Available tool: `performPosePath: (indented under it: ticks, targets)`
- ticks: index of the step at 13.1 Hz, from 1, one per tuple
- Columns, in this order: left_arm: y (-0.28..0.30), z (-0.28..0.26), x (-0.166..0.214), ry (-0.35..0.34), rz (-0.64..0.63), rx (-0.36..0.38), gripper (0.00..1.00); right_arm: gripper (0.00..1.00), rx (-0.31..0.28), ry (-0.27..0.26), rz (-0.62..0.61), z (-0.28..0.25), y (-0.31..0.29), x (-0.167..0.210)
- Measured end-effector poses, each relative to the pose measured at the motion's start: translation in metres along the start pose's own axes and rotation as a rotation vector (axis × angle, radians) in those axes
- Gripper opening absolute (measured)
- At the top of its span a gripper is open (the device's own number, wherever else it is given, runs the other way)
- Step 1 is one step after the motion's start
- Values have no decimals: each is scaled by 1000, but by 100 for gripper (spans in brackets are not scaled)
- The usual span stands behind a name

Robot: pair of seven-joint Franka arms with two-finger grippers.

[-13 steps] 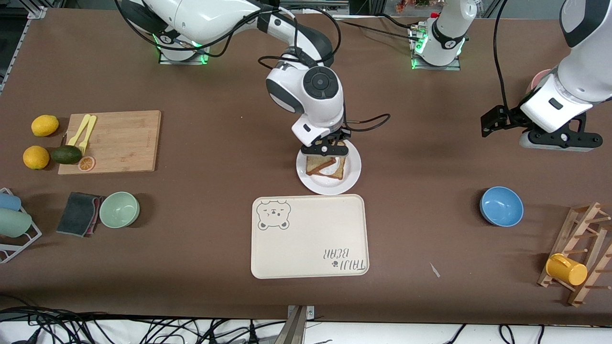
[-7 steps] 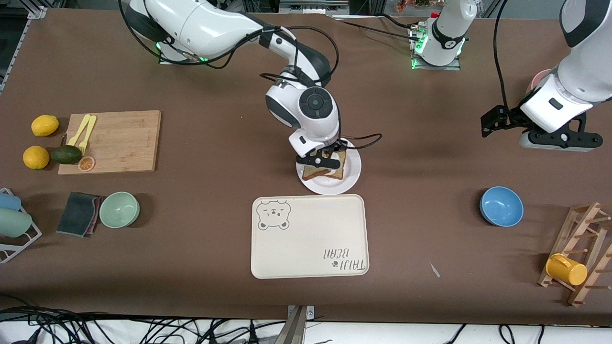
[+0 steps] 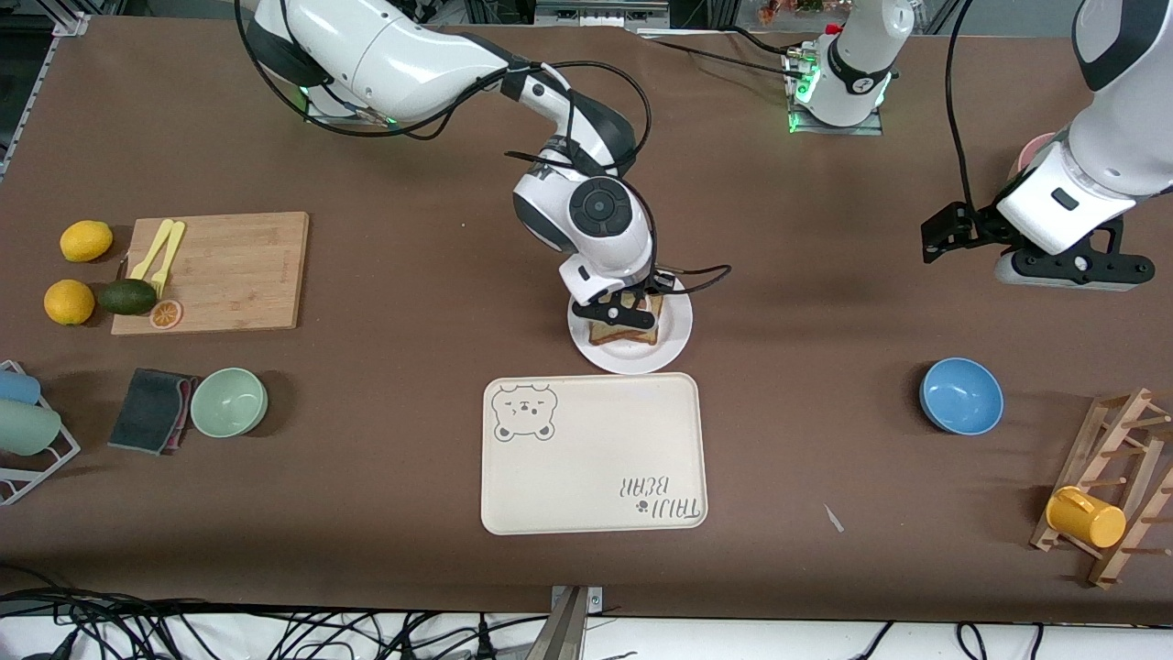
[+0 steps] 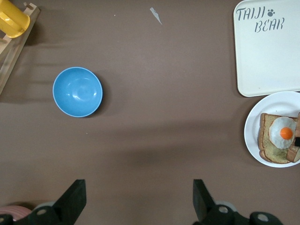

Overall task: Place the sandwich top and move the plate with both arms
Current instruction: 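Lower the bread slice onto the egg and open the right gripper, then withdraw the right gripper while the left gripper reaches toward the plate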

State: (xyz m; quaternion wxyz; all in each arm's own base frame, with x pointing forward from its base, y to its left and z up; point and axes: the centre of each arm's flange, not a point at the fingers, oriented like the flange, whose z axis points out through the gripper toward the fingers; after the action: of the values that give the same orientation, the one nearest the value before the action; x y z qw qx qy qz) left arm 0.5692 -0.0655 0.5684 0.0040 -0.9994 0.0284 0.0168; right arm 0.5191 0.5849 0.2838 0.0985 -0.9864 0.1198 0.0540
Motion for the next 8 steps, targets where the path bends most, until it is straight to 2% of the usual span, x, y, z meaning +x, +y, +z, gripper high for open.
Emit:
performPosePath:
  ticks: [2,5,7,8]
  targets:
    - [0,0,0,0,1,0,100,19,15,-9,15,-2,-1,1]
    - [2,1,0,-1,3,0,100,51,29,-7,31,-8,1,9]
    - [3,4,1,-7,6,0,100,72,55,15,61,-27,8,32]
    - [3,7,3,-12,7,-1,100,83,79,43,85,-52,14,50]
